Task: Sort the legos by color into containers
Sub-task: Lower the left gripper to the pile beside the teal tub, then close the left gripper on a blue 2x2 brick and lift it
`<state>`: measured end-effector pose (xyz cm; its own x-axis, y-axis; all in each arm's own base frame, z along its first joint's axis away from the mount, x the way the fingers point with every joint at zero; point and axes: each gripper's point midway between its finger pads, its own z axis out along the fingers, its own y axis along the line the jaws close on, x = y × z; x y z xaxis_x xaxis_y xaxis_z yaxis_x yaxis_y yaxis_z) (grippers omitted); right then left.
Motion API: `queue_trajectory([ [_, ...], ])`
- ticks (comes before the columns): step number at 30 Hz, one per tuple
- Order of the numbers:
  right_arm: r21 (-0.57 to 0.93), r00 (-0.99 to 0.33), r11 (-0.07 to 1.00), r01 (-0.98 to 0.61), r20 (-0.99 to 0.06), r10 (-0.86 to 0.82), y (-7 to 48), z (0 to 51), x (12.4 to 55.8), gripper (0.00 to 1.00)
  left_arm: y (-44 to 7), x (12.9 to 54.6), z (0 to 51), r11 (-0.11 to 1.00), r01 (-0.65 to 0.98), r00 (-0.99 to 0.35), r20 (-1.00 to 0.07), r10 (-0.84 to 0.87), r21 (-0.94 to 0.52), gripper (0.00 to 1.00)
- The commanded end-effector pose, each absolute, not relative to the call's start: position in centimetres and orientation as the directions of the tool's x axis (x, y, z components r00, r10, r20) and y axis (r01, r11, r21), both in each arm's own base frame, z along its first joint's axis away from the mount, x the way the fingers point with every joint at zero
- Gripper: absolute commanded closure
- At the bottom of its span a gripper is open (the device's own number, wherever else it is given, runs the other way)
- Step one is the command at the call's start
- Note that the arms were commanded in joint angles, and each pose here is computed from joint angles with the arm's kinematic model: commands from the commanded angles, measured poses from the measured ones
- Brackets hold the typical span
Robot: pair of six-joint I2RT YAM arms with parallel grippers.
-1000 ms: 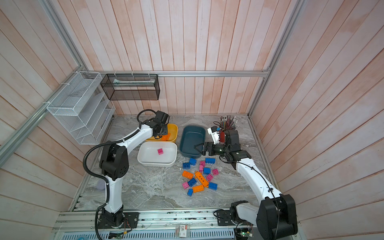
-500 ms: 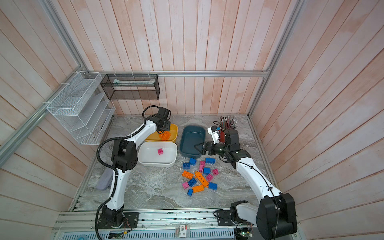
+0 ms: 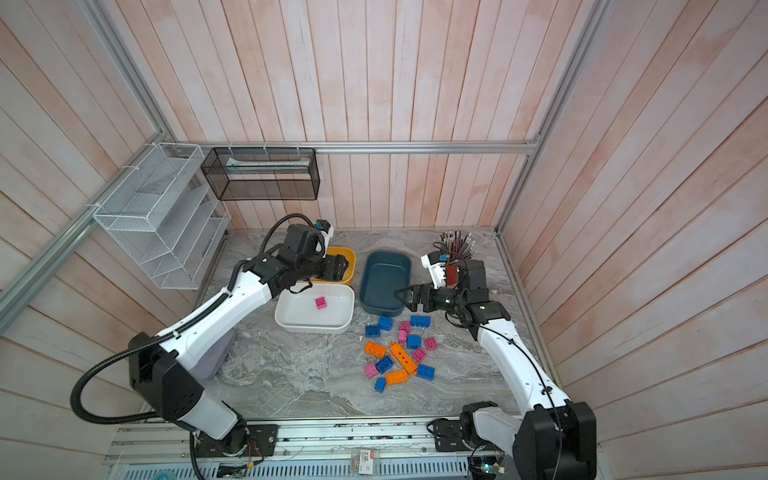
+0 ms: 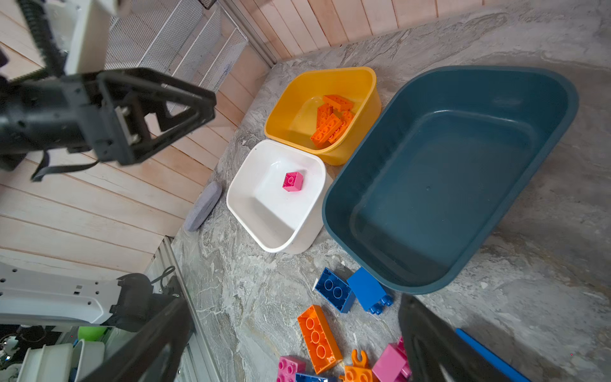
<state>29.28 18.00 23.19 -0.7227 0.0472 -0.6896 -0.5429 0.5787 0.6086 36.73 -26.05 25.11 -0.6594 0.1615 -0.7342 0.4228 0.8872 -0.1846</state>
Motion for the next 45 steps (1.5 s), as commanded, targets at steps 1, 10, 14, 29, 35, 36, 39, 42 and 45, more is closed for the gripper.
queue_trajectory([
  [1, 0.577, -0.71, 0.592, -0.562, -0.704, 0.011, 17.7, 23.5, 28.5, 0.02, -28.0, 32.1, 20.7, 0.852, 0.488, -0.702, -0.666, 0.252, -0.191, 0.17],
  [10, 0.47, -0.673, 0.643, -0.604, -0.733, -0.097, 17.5, 21.7, 26.3, 0.02, -31.3, 22.8, 16.1, 0.619, 0.759, -0.563, -0.679, 0.471, -0.2, 0.18],
  [14, 0.438, -0.649, 0.636, -0.635, -0.749, -0.132, 17.7, 21.4, 25.4, 0.02, -33.0, 23.0, 15.5, 0.485, 0.868, -0.399, -0.728, 0.558, -0.104, 0.19],
  [29, 0.3, -0.575, 0.678, -0.671, -0.788, -0.221, 16.6, 20.6, 24.3, 0.02, -36.2, 28.7, 10.3, 0.158, 0.984, -0.078, -0.621, 0.78, 0.076, 0.22],
  [35, 0.281, -0.574, 0.693, -0.664, -0.786, -0.231, 16.2, 20.5, 24.3, 0.02, -36.4, 30.6, 8.5, 0.119, 0.989, -0.045, -0.591, 0.805, 0.086, 0.23],
  [36, 0.28, -0.574, 0.694, -0.664, -0.785, -0.233, 16.2, 20.4, 24.3, 0.02, -36.5, 30.6, 8.2, 0.109, 0.991, -0.041, -0.585, 0.81, 0.082, 0.24],
  [39, 0.276, -0.576, 0.697, -0.662, -0.783, -0.236, 16.1, 20.3, 24.4, 0.02, -36.6, 30.3, 7.3, 0.086, 0.994, -0.034, -0.576, 0.817, 0.063, 0.25],
  [42, 0.273, -0.579, 0.702, -0.658, -0.78, -0.239, 16.0, 20.2, 24.6, 0.02, -36.4, 30.1, 6.3, 0.072, 0.996, -0.031, -0.556, 0.831, 0.053, 0.26],
  [45, 0.272, -0.581, 0.705, -0.655, -0.778, -0.24, 15.9, 20.2, 24.6, 0.02, -36.5, 29.8, 6.2, 0.063, 0.997, -0.03, -0.563, 0.826, 0.04, 0.27],
])
